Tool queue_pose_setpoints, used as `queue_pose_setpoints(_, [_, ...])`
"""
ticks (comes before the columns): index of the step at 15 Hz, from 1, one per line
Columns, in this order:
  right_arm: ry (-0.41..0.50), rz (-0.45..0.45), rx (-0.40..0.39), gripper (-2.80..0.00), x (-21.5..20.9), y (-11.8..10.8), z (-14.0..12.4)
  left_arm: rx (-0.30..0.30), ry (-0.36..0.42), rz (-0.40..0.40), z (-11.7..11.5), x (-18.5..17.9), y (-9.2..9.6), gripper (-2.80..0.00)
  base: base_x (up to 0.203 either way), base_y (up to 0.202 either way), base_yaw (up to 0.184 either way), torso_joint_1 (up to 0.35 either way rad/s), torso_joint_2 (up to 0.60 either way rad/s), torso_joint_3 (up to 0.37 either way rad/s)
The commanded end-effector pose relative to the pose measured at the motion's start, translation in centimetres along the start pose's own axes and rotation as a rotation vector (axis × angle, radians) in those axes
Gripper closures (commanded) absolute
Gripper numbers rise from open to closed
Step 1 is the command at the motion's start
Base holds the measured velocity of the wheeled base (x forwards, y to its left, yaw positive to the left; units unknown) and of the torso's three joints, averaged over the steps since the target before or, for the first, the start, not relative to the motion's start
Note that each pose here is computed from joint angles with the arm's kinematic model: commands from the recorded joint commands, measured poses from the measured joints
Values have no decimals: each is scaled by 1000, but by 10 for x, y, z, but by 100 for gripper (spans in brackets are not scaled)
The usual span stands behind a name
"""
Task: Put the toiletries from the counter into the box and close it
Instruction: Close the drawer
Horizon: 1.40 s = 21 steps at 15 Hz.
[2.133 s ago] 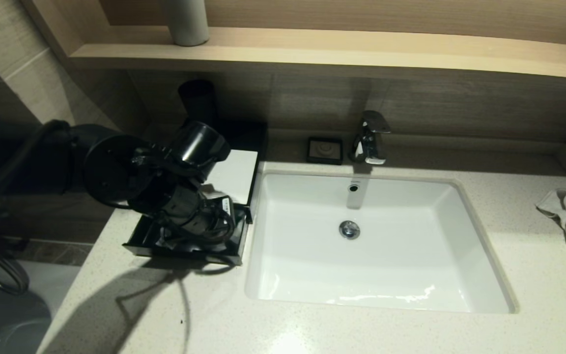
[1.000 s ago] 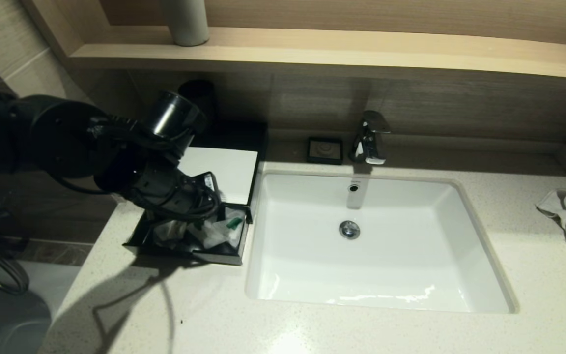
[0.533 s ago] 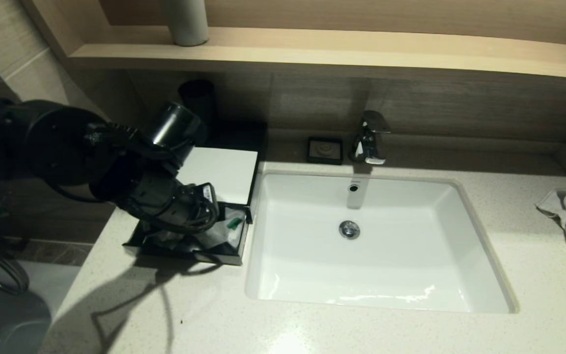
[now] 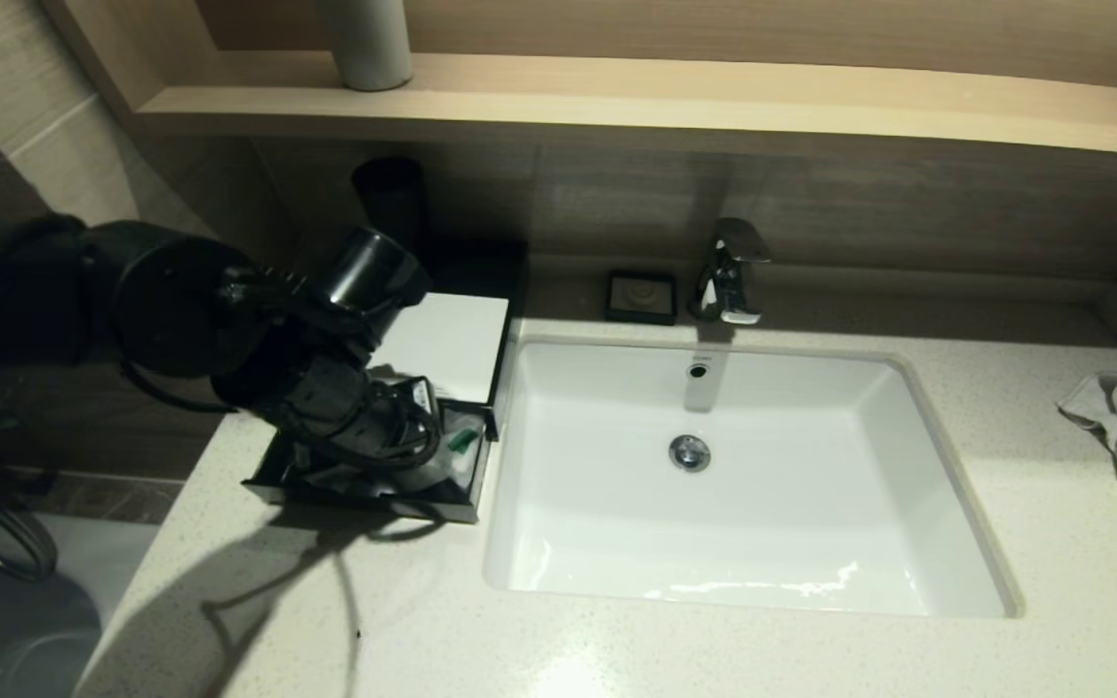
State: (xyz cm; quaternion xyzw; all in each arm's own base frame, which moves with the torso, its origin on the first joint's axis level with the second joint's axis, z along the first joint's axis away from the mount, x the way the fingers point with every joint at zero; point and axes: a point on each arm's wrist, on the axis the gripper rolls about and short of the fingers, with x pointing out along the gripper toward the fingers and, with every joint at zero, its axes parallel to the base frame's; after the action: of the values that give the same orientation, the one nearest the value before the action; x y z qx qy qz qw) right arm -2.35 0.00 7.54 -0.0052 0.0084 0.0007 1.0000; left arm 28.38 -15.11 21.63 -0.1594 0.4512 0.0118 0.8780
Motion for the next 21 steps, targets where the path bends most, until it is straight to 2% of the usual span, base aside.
queue_pose_setpoints(1, [0, 0, 0, 0, 0, 0, 0, -10, 21, 22, -2, 10, 0, 0, 0, 0, 0, 0, 0, 0])
queue_pose_setpoints(7, [0, 0, 0, 0, 0, 0, 0, -10, 27, 28, -2, 16, -1, 0, 0, 0, 0, 0, 0, 0])
queue_pose_setpoints(13, [0, 0, 0, 0, 0, 0, 0, -30, -60, -55, 10, -18, -5, 0, 0, 0, 0, 0, 0, 0])
queue_pose_setpoints(21, [0, 0, 0, 0, 0, 0, 0, 11, -48, -85, 8, -8, -27, 0, 0, 0, 0, 0, 0, 0])
